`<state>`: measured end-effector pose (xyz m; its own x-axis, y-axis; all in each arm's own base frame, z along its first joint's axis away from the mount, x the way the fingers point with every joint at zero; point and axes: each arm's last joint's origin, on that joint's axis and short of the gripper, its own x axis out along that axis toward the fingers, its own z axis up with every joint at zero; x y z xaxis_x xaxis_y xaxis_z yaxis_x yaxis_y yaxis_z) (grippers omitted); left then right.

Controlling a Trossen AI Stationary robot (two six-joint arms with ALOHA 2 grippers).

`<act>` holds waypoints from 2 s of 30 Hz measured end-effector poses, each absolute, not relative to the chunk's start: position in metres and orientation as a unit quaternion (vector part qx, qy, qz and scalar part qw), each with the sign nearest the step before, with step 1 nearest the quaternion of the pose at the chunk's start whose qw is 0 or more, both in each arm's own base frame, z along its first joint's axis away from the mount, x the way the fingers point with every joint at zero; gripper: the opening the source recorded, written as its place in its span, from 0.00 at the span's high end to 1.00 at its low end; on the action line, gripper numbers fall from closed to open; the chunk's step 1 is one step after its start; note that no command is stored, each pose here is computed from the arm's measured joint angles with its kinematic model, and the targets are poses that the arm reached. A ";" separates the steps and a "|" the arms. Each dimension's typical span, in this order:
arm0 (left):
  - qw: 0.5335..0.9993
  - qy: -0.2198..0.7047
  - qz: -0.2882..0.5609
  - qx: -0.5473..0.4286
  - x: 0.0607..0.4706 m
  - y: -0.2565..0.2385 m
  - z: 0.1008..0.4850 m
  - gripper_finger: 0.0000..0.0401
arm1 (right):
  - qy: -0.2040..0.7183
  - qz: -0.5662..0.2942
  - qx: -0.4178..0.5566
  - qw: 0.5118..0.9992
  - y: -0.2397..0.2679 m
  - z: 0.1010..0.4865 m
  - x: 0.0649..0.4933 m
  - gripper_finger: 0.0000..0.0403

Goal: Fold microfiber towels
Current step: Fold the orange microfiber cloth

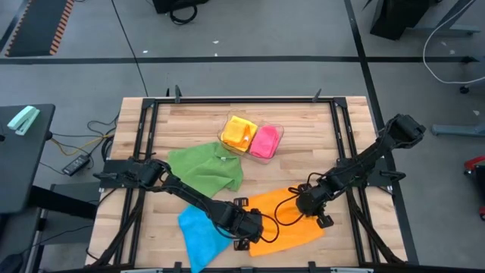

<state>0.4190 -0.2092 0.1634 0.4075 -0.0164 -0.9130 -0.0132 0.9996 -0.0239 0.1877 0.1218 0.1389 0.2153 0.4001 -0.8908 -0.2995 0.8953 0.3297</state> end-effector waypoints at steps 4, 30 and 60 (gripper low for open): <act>0.839 0.543 -0.002 -0.006 0.420 -0.207 0.163 0.84 | 0.586 0.219 0.049 0.778 0.122 0.139 0.188 0.98; 0.823 0.563 0.052 0.049 0.406 -0.197 0.178 0.98 | 0.627 0.095 -0.060 0.771 0.113 0.196 0.205 0.99; 0.797 0.586 0.135 0.056 0.414 -0.153 0.175 0.97 | 0.643 0.000 -0.105 0.759 0.067 0.174 0.208 0.99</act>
<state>0.4144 -0.1529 0.1748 0.2761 0.2808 -0.9192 -0.1492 0.9573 0.2476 0.2082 0.0671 0.1736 0.1729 -0.1351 -0.9756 -0.1354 0.9779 -0.1594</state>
